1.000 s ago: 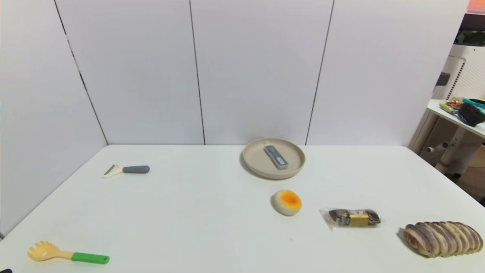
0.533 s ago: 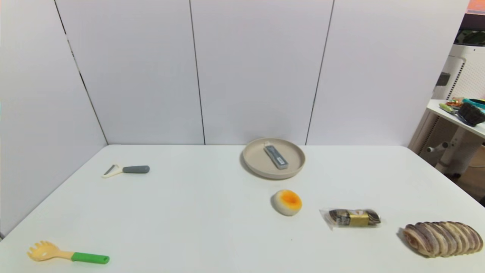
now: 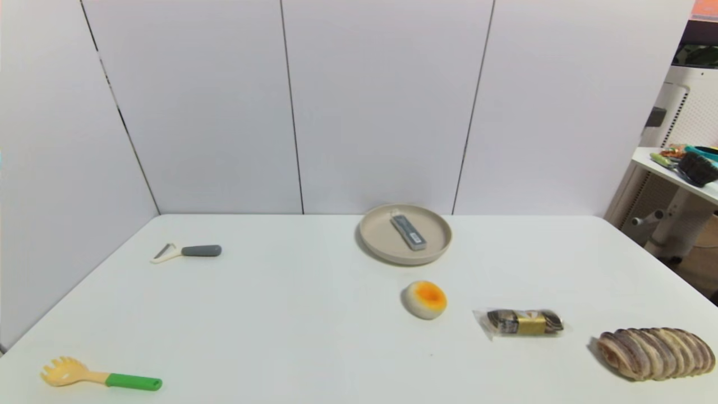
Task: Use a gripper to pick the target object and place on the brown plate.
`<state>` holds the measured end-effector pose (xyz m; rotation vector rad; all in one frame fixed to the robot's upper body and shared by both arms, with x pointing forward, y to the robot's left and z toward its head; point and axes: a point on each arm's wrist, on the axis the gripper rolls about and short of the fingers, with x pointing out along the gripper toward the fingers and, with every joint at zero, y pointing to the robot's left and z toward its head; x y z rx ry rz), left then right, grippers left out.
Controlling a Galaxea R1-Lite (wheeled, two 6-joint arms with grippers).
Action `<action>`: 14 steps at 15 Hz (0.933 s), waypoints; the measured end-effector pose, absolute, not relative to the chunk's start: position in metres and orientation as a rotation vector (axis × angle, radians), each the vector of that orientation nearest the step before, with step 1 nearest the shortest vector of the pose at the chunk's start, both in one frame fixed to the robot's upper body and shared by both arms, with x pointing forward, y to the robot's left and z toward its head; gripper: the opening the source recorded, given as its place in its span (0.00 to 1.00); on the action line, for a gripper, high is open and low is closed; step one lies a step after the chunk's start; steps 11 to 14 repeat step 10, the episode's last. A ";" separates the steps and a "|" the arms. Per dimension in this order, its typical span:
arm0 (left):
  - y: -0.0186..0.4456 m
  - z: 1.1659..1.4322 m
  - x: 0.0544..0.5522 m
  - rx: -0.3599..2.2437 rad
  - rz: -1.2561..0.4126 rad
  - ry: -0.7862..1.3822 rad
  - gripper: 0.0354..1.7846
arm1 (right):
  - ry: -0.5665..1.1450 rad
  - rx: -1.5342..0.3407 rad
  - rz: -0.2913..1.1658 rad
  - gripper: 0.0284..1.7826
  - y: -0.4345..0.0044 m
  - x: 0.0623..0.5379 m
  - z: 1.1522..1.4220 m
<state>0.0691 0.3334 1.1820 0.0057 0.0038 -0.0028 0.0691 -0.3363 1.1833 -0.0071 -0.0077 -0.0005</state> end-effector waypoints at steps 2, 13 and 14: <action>0.333 1.182 0.069 0.006 -0.003 0.004 0.94 | -0.007 -0.007 0.000 0.95 -0.336 0.069 1.183; 0.333 1.182 0.069 0.006 -0.003 0.003 0.94 | -0.007 -0.003 -0.002 0.95 -0.336 0.069 1.183; 0.333 1.182 0.069 0.006 -0.003 0.003 0.94 | -0.007 -0.003 -0.002 0.95 -0.336 0.069 1.183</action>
